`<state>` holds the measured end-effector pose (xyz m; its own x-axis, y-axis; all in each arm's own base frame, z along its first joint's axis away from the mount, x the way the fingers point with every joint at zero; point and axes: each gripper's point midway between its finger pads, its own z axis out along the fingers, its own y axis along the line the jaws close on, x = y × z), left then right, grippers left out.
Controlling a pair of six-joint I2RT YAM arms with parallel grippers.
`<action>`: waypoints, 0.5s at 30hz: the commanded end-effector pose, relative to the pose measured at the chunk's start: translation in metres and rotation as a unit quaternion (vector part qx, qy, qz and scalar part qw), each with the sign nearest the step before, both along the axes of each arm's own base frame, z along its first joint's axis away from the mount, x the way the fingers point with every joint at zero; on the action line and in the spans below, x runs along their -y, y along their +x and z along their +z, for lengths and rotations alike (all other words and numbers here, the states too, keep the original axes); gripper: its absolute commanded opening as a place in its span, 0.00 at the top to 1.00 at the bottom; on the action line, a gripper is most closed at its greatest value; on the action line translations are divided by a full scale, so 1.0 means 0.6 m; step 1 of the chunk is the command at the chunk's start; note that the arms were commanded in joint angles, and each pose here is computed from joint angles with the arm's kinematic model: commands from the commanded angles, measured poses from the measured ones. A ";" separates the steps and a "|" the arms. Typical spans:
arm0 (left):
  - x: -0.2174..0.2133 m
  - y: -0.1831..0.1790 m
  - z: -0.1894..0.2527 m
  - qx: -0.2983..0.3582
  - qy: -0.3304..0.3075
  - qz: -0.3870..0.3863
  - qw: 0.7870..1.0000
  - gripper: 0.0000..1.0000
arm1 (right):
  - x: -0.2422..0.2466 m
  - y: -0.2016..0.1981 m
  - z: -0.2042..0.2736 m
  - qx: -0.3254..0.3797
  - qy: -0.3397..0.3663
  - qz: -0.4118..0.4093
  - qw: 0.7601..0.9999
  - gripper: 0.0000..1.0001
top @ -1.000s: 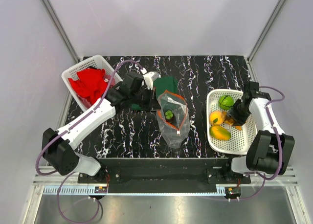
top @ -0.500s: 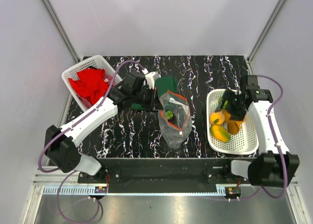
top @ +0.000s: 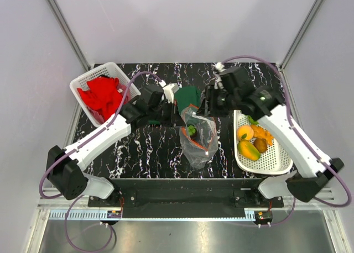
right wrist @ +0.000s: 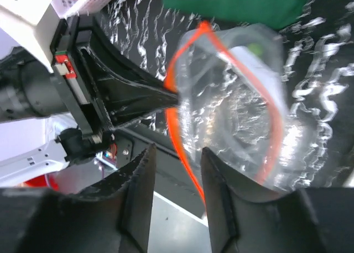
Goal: Open the zip-top bag and remove the fake food
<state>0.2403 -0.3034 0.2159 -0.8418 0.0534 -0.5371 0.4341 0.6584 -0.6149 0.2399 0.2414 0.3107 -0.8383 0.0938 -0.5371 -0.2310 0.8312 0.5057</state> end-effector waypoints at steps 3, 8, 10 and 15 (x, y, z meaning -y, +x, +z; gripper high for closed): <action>0.012 0.009 0.046 0.041 -0.035 0.014 0.998 1.00 | -0.092 0.013 -0.091 -0.062 0.010 0.002 0.998 0.75; 0.020 0.006 0.047 0.039 -0.039 0.015 0.998 1.00 | -0.075 0.030 -0.172 -0.067 -0.042 -0.024 0.997 0.90; 0.025 0.004 0.050 0.041 -0.043 0.013 0.998 1.00 | -0.068 0.040 -0.193 -0.063 -0.060 -0.036 0.996 0.92; 0.035 0.000 0.047 0.032 -0.049 0.010 0.998 1.00 | -0.074 0.055 -0.242 -0.067 -0.081 -0.032 0.994 0.92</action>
<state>0.2368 -0.3164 0.2223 -0.8390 0.0261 -0.5435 0.4295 0.6450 -0.6321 0.2510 0.2777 0.1744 -0.9281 0.0566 -0.3679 -0.1015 0.9124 0.3964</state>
